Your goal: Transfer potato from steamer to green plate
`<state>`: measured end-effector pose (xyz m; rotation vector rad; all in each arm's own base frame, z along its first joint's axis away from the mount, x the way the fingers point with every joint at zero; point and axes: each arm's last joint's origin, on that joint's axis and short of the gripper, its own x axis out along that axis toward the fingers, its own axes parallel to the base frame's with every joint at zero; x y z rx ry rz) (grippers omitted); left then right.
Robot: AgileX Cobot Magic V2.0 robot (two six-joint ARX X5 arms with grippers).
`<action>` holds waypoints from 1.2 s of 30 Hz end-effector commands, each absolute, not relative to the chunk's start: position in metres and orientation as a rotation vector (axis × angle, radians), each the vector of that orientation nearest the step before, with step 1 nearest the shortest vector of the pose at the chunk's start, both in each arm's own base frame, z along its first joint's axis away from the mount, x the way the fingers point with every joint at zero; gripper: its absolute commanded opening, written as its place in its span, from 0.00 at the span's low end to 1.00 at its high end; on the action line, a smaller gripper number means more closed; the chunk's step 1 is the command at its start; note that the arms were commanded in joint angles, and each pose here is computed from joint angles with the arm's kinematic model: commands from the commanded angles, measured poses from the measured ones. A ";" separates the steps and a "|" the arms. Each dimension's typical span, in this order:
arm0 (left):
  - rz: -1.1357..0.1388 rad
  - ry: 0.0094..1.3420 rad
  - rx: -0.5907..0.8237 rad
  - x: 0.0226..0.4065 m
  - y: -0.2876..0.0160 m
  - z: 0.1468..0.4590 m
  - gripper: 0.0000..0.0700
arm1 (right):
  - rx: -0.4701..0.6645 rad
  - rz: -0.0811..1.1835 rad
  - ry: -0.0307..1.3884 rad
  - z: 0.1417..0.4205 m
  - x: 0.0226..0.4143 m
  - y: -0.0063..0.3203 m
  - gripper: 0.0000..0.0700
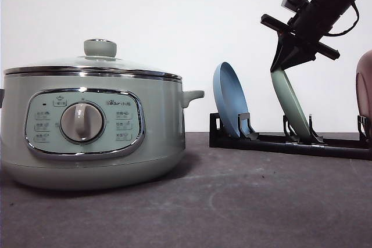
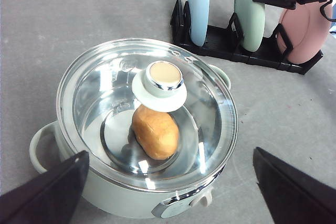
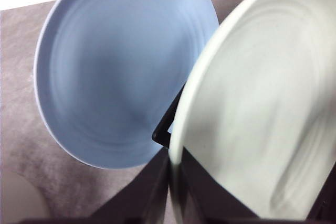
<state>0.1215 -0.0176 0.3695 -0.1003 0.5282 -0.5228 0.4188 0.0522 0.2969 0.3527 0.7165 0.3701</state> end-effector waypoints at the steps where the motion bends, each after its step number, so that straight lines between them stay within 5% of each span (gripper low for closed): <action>1: -0.533 0.500 -0.086 0.122 -0.018 0.376 0.91 | 0.349 0.407 0.638 0.322 0.416 0.057 0.01; 13: -0.533 0.496 -0.086 0.122 -0.018 0.376 0.91 | 0.303 0.535 0.463 0.407 0.366 0.074 0.01; 21: -0.533 0.496 -0.085 0.122 -0.018 0.376 0.91 | 0.123 0.573 0.508 0.435 0.305 0.088 0.01; 29: -0.533 0.495 -0.085 0.122 -0.018 0.376 0.91 | -0.129 0.547 0.641 0.442 0.242 0.104 0.01; 36: -0.533 0.495 -0.085 0.122 -0.018 0.376 0.91 | -0.325 0.572 0.857 0.419 0.208 0.131 0.01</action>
